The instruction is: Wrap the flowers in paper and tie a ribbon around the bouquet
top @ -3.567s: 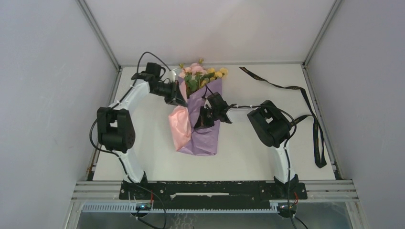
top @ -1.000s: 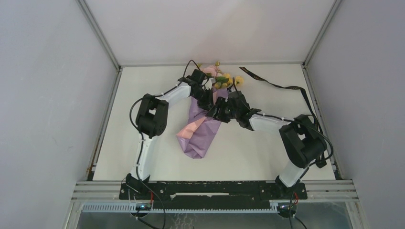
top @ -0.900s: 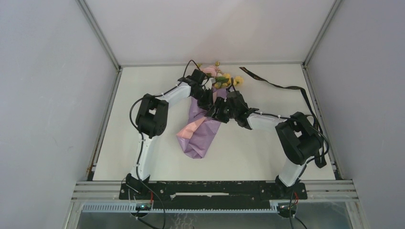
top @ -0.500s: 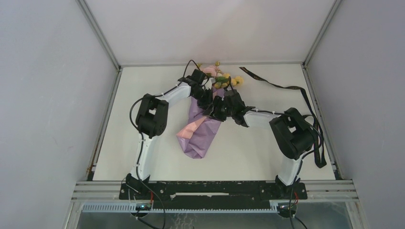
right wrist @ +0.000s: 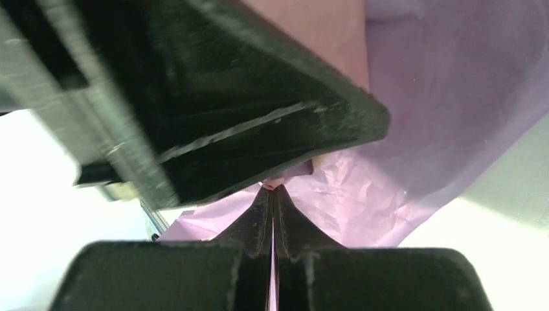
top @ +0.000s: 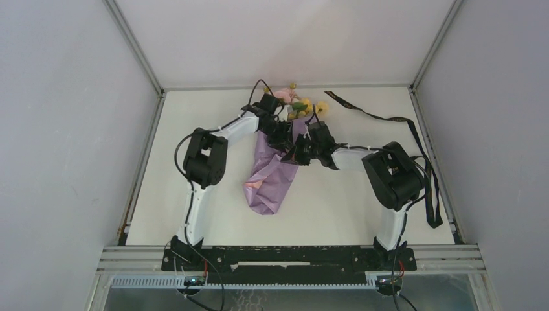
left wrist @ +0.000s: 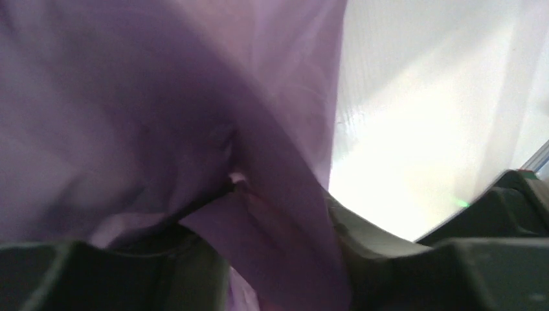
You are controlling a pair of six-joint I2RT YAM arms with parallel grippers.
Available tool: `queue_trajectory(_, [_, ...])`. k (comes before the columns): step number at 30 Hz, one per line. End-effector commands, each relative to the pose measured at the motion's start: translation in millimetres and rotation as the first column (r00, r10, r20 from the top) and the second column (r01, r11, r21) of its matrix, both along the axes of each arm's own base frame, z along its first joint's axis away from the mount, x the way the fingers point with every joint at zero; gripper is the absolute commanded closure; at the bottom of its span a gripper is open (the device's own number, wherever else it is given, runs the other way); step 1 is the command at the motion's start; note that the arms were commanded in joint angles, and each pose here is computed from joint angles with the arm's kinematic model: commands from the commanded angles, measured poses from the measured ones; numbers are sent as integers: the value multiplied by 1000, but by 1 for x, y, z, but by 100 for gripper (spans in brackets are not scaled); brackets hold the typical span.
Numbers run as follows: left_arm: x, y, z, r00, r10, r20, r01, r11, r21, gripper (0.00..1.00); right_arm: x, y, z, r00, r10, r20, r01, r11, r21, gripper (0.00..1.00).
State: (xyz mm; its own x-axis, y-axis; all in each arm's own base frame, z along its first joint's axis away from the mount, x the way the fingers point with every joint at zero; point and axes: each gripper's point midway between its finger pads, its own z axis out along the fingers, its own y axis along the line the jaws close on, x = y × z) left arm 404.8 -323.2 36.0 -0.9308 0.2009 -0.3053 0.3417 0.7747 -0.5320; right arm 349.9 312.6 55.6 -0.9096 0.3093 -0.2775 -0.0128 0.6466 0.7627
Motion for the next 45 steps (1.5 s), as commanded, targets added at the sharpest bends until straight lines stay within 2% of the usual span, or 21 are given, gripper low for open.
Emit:
queue_trajectory(1, [6, 11, 62, 981, -64, 183, 60, 998, 30, 42, 10, -2, 28, 996, 27, 84, -28, 1000, 10, 100])
queue_trajectory(4, [7, 24, 92, 953, -111, 281, 92, 992, 82, 29, 8, -5, 31, 995, 35, 90, -35, 999, 6, 100])
queue_trajectory(7, [3, 40, 122, 916, -159, 369, 115, 984, 137, 21, 6, -9, 32, 995, 31, 93, -31, 1000, 2, 100])
queue_trajectory(12, [-14, 65, 142, 863, -240, 444, 151, 962, 226, 19, 2, -23, 32, 995, 11, 100, -10, 1000, -15, 100])
queue_trajectory(14, [-23, 74, 139, 858, -257, 444, 157, 955, 251, 26, -1, -28, 33, 995, 3, 104, 0, 1000, -22, 100])
queue_trajectory(17, [-36, 80, 123, 857, -298, 420, 187, 940, 286, 52, -4, -33, 34, 994, 1, 109, 2, 1000, -29, 100])
queue_trajectory(19, [-45, 83, 108, 852, -342, 397, 209, 916, 341, 64, -6, -35, 33, 994, 5, 106, -1, 999, -33, 100])
queue_trajectory(23, [-63, 83, 78, 825, -445, 349, 271, 852, 447, 73, -3, -48, 35, 995, -19, 103, 21, 1000, -19, 100])
queue_trajectory(26, [-73, 80, 64, 811, -489, 322, 308, 824, 475, 73, -1, -57, 36, 994, -33, 106, 36, 999, -27, 100])
queue_trajectory(33, [-106, 48, 64, 739, -597, 312, 434, 776, 457, 57, 5, -67, 21, 996, -46, 74, 48, 998, -35, 100])
queue_trajectory(37, [-119, 45, 79, 752, -585, 305, 452, 794, 407, 43, 7, -70, 17, 996, -58, 70, 61, 997, -42, 100])
queue_trajectory(42, [-154, 22, 80, 769, -582, 266, 528, 812, 249, 20, 8, -73, 11, 995, -73, 65, 76, 996, -41, 100])
queue_trajectory(45, [-155, 10, 64, 747, -611, 260, 540, 787, 298, 16, 7, -73, 9, 995, -77, 61, 79, 996, -39, 100])
